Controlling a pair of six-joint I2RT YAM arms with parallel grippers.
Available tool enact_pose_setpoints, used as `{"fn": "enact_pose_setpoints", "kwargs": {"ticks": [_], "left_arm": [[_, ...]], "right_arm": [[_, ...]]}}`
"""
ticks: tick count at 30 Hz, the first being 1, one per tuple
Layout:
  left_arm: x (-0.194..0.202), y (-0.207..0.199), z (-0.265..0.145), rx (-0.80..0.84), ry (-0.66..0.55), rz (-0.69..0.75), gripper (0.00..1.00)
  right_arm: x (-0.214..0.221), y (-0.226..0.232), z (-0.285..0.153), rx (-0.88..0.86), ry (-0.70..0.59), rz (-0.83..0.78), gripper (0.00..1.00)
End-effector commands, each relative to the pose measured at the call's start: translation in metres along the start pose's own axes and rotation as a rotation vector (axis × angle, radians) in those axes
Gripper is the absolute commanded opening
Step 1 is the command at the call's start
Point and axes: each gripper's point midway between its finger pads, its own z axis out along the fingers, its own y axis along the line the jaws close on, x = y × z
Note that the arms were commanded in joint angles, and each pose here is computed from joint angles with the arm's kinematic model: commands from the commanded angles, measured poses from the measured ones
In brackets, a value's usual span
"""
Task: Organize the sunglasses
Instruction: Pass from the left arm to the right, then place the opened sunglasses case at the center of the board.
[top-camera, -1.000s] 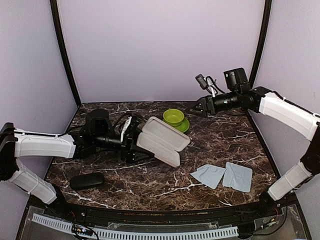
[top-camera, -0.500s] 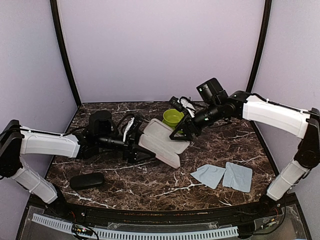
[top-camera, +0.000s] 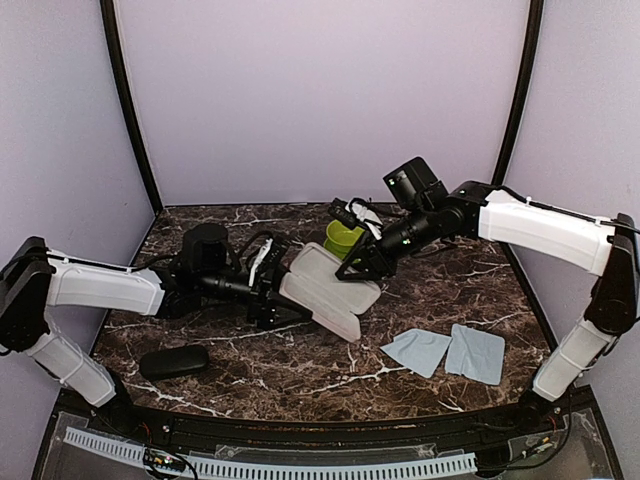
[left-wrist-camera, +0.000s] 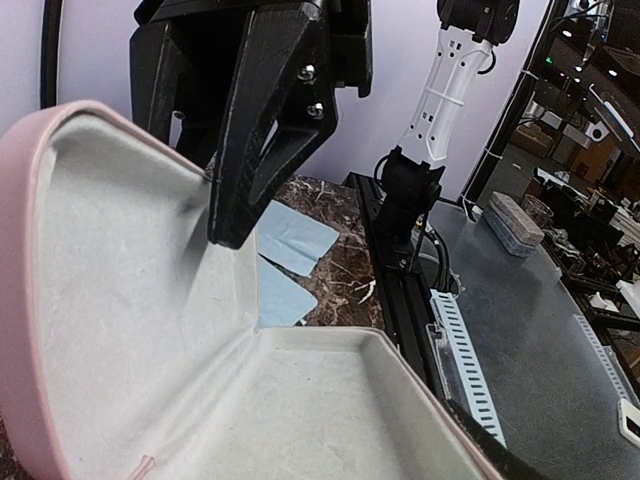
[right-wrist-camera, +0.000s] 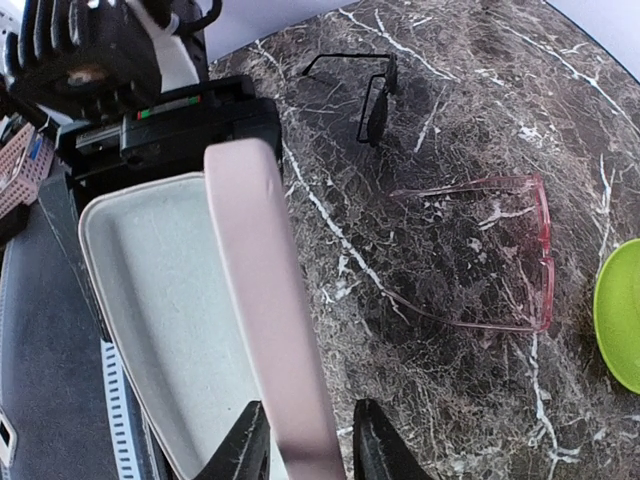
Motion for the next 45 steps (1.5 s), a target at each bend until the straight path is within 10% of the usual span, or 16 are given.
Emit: {"fn": "enact_pose_setpoints", "kwargs": {"ticks": [1, 10, 23, 33, 45], "left_arm": [[-0.024, -0.008, 0.000, 0.038, -0.056, 0.069, 0.00], [-0.021, -0.007, -0.001, 0.028, -0.057, 0.066, 0.08], [0.000, 0.003, -0.013, -0.094, -0.017, 0.022, 0.98], [0.000, 0.011, -0.035, -0.250, -0.018, 0.002, 0.99], [-0.031, 0.102, -0.102, -0.887, 0.000, -0.107, 0.99]], "right_arm": [[-0.012, 0.005, -0.002, -0.010, -0.027, -0.032, 0.26], [-0.008, 0.003, -0.002, -0.001, -0.019, -0.032, 0.07], [-0.002, -0.023, -0.029, 0.155, -0.012, 0.021, 0.04], [0.025, -0.061, -0.026, 0.323, 0.103, 0.082, 0.05], [0.071, -0.092, 0.013, 0.515, 0.353, 0.014, 0.05]]}}
